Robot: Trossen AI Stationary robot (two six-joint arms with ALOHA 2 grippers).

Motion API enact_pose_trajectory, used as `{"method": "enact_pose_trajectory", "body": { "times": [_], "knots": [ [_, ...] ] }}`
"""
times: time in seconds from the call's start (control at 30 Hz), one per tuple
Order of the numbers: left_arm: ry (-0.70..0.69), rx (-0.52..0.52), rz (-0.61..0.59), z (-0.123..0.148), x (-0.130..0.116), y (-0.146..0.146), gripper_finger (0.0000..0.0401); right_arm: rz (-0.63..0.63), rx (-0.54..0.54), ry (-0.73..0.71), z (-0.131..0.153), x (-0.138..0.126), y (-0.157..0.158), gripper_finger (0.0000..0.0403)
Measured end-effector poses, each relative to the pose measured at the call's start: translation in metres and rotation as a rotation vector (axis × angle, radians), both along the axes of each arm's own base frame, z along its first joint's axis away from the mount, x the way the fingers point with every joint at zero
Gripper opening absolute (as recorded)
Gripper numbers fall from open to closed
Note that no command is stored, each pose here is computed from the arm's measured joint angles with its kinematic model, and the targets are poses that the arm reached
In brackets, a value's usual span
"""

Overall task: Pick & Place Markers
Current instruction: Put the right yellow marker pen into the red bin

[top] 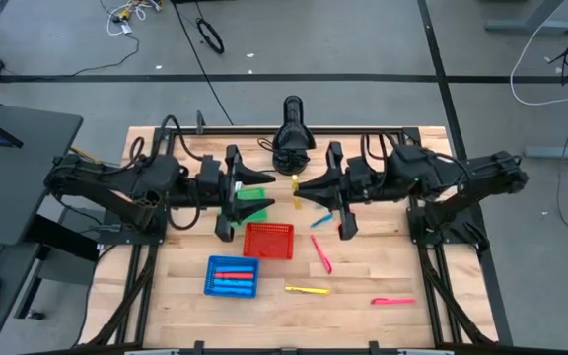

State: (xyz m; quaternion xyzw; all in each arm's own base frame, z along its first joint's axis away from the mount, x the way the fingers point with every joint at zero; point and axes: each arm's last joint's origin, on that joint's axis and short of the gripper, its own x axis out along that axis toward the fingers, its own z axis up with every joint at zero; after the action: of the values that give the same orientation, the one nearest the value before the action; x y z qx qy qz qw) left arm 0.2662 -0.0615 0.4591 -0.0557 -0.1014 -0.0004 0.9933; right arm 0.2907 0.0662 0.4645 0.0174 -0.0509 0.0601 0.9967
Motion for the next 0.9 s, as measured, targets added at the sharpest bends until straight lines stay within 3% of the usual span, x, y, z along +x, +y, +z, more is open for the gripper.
{"method": "enact_pose_trajectory", "body": {
  "times": [0.4,0.67,0.9],
  "knots": [
    [0.06,0.035,0.009,0.019,0.018,-0.006,0.022,0.014,-0.059,-0.01,0.009,0.026,-0.009,0.0008],
    [0.102,0.044,0.009,0.015,0.027,-0.007,0.0219,0.032,-0.061,-0.011,0.009,0.03,-0.009,0.0008],
    [0.119,0.046,0.019,0.014,0.026,-0.006,0.0164,0.033,-0.06,-0.018,0.011,0.028,-0.009,0.0008]
  ]
}}
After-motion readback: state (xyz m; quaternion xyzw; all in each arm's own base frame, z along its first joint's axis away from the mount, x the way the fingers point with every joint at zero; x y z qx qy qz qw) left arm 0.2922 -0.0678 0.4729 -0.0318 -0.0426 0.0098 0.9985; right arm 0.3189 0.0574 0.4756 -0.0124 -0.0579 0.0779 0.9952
